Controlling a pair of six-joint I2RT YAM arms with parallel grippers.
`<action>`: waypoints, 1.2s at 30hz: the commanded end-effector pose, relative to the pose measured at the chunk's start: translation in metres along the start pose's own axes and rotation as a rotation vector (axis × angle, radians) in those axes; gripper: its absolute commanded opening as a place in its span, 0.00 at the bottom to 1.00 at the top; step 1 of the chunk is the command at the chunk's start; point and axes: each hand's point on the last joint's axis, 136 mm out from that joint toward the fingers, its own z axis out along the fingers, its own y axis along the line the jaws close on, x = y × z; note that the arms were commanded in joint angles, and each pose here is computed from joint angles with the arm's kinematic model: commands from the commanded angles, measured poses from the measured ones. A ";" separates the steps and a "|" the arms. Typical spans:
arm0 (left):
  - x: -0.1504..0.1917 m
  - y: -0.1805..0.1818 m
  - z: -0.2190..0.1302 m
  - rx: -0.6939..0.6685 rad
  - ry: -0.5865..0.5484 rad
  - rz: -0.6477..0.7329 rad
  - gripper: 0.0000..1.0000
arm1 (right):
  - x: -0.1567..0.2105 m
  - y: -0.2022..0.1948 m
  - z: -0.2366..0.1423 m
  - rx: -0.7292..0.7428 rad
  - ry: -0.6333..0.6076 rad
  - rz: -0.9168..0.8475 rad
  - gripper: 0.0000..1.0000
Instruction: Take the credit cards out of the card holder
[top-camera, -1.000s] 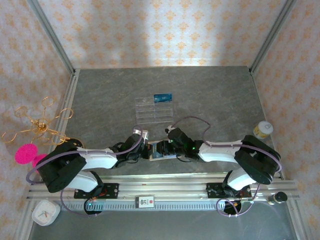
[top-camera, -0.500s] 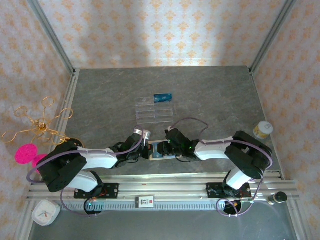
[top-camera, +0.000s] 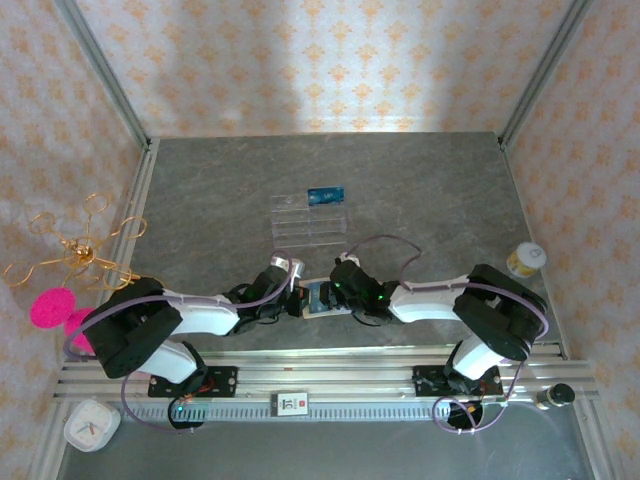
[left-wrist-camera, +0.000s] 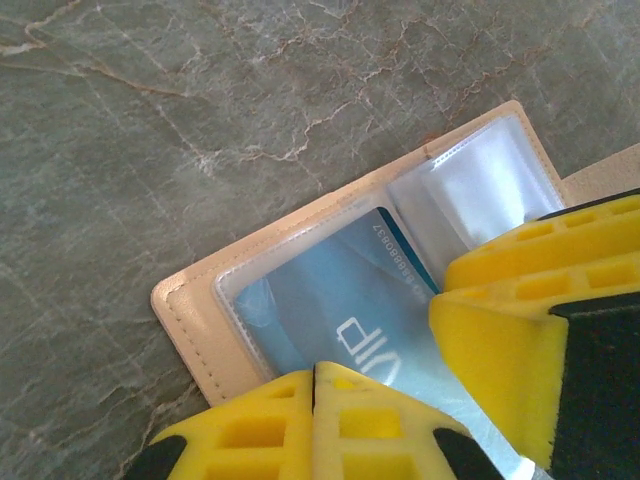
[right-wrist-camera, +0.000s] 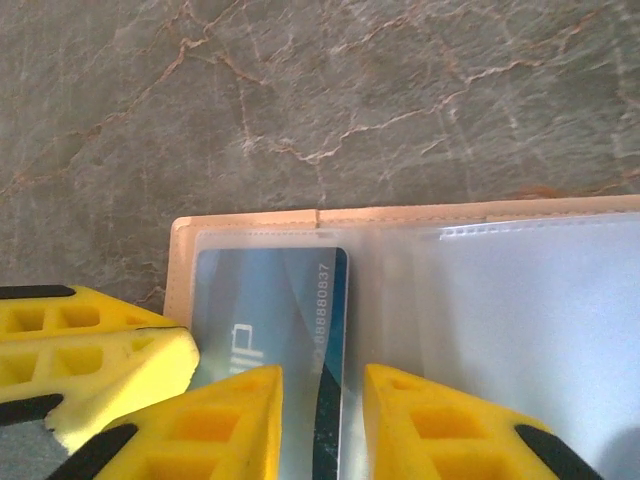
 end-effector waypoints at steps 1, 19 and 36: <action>0.015 0.020 0.001 -0.073 0.063 0.026 0.00 | 0.001 -0.025 -0.006 0.115 -0.014 -0.013 0.28; 0.013 -0.006 -0.010 -0.050 0.050 0.082 0.00 | 0.000 0.014 -0.019 -0.132 0.092 -0.032 0.21; 0.027 0.013 -0.001 -0.115 0.094 0.098 0.00 | 0.008 -0.003 -0.005 -0.117 0.126 -0.008 0.19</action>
